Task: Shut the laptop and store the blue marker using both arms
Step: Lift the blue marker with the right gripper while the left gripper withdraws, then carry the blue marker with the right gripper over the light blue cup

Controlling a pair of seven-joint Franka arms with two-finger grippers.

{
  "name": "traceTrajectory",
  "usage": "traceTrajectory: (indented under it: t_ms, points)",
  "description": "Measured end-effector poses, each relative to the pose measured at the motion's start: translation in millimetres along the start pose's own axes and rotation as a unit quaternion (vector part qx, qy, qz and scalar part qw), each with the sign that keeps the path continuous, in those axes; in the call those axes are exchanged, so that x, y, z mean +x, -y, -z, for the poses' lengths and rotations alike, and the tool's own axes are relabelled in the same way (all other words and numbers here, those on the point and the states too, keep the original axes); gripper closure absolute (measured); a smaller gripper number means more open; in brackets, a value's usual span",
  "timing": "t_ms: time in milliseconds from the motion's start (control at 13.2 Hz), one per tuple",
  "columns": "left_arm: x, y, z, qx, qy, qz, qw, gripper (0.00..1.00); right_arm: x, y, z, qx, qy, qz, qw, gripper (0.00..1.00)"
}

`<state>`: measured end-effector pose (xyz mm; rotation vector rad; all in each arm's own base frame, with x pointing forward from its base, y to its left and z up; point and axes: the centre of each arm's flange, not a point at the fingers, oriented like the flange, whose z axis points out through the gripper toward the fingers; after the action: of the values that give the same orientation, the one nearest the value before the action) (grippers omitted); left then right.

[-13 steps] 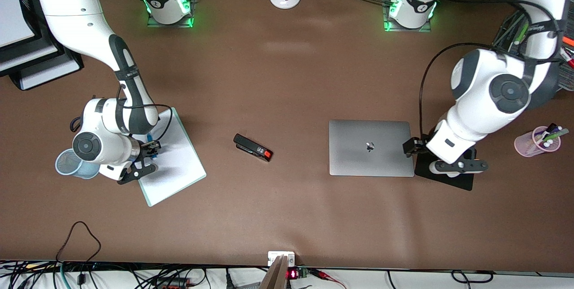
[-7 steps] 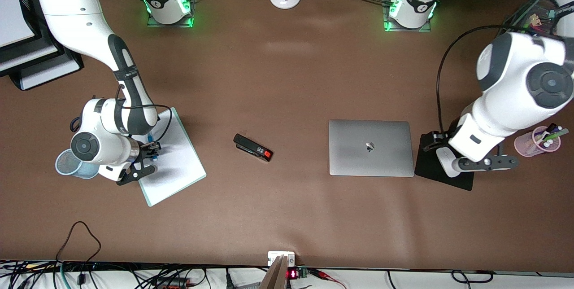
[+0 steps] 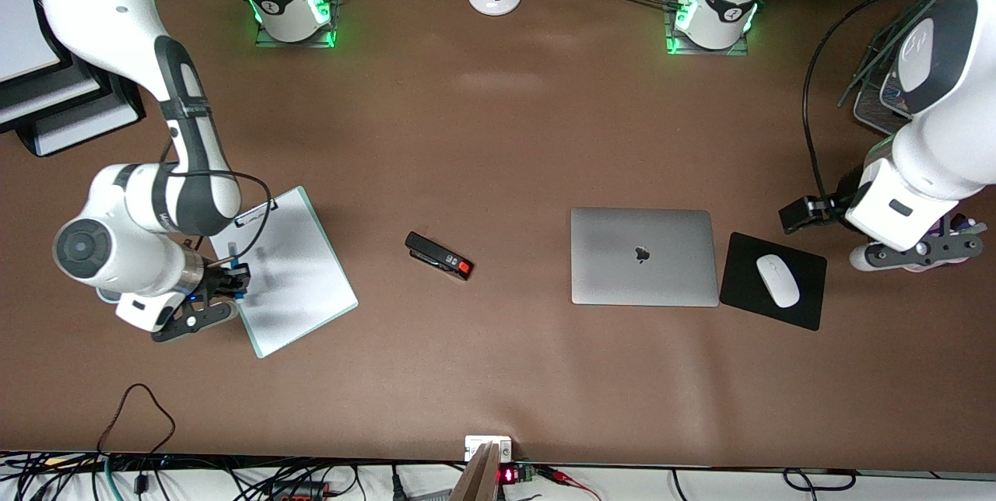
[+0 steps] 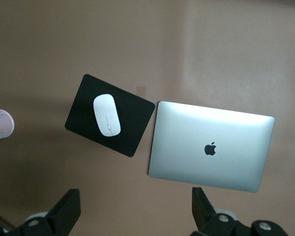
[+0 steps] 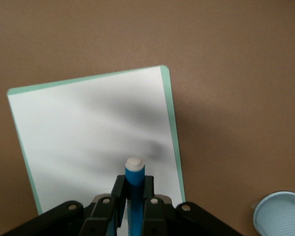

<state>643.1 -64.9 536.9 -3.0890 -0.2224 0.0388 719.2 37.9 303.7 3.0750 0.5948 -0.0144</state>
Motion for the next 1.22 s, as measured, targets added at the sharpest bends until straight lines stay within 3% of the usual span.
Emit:
traceTrajectory:
  t_ms: [304, 684, 912, 1216]
  points:
    - [-17, 0, 23, 0.007, 0.004, -0.002, 1.0, 0.0, 3, -1, 52, -0.006, -0.026, 0.009, 1.0, 0.82]
    - [-41, -3, 50, 0.016, 0.014, -0.015, 1.0, 0.0, -4, 2, 126, -0.024, -0.068, 0.117, 0.99, 0.82]
    - [-43, -1, 63, 0.014, 0.005, -0.013, 1.0, 0.0, -11, 6, 172, -0.039, -0.096, 0.228, 0.968, 0.82]
    - [-43, 3, 72, 0.013, 0.001, -0.009, 1.0, 0.0, -22, -12, 183, -0.02, -0.126, 0.346, 0.93, 0.82]
